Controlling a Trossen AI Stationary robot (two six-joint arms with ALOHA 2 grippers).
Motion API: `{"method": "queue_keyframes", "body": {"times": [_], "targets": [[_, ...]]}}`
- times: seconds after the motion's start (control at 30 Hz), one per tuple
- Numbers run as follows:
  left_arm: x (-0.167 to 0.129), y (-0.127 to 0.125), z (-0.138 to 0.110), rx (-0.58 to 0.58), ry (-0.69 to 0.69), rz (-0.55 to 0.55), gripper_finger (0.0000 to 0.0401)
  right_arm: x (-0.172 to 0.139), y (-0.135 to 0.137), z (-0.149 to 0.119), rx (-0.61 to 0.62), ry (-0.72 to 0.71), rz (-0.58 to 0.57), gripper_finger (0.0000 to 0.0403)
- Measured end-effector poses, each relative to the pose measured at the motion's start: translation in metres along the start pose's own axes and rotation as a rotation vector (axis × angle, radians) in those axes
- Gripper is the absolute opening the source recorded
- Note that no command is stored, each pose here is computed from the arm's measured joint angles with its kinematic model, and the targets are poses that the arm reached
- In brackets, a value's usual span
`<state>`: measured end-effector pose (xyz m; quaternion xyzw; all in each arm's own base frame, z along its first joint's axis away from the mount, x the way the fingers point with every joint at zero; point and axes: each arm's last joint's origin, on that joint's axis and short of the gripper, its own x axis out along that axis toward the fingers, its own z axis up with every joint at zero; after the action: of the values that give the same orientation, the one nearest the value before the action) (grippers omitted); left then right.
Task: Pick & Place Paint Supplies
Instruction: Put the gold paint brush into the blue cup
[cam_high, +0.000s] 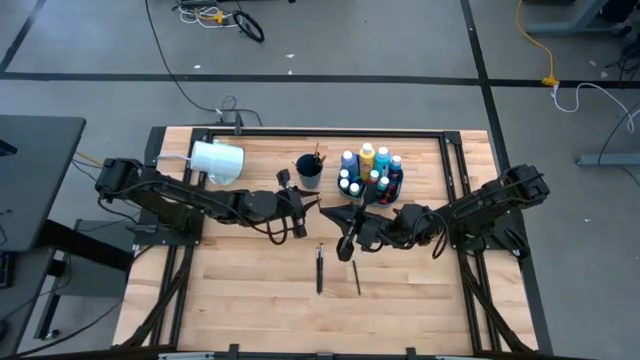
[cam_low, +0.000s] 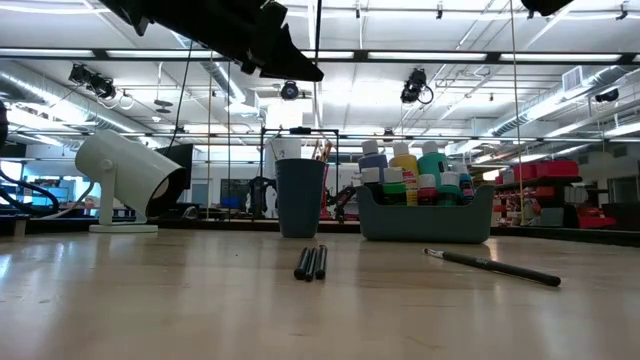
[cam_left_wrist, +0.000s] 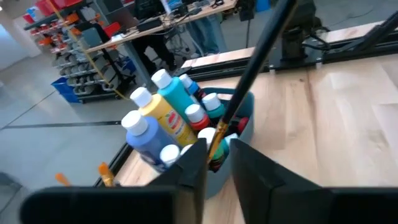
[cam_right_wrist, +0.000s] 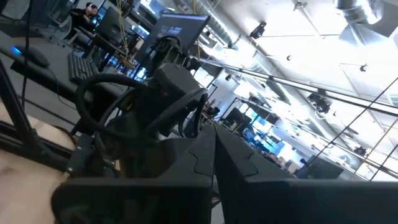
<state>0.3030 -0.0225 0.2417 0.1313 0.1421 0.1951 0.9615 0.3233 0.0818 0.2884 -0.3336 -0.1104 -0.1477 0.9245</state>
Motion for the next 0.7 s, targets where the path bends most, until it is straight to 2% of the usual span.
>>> {"method": "queue_keyframes", "body": {"times": [0.17,0.33,0.5,0.6,0.7], "targets": [[0.000,0.001,-0.001,0.001,0.009,0.036,0.0012,0.000,0.000,-0.001,-0.003,0.012,-0.001,0.0006],[0.000,0.002,-0.001,0.015,0.020,0.081,0.0010,-0.002,0.002,0.000,-0.003,0.048,-0.026,0.0006],[0.000,0.003,-0.003,0.057,0.043,0.115,0.0006,-0.008,0.006,0.006,0.005,0.155,-0.114,0.0018],[-0.001,0.003,-0.004,0.138,0.065,0.148,0.0006,-0.016,0.008,0.010,-0.040,0.302,-0.227,0.0029],[-0.003,0.004,-0.003,0.308,0.097,0.241,0.0004,-0.026,0.003,0.019,-0.037,0.437,-0.348,0.0034]]}}
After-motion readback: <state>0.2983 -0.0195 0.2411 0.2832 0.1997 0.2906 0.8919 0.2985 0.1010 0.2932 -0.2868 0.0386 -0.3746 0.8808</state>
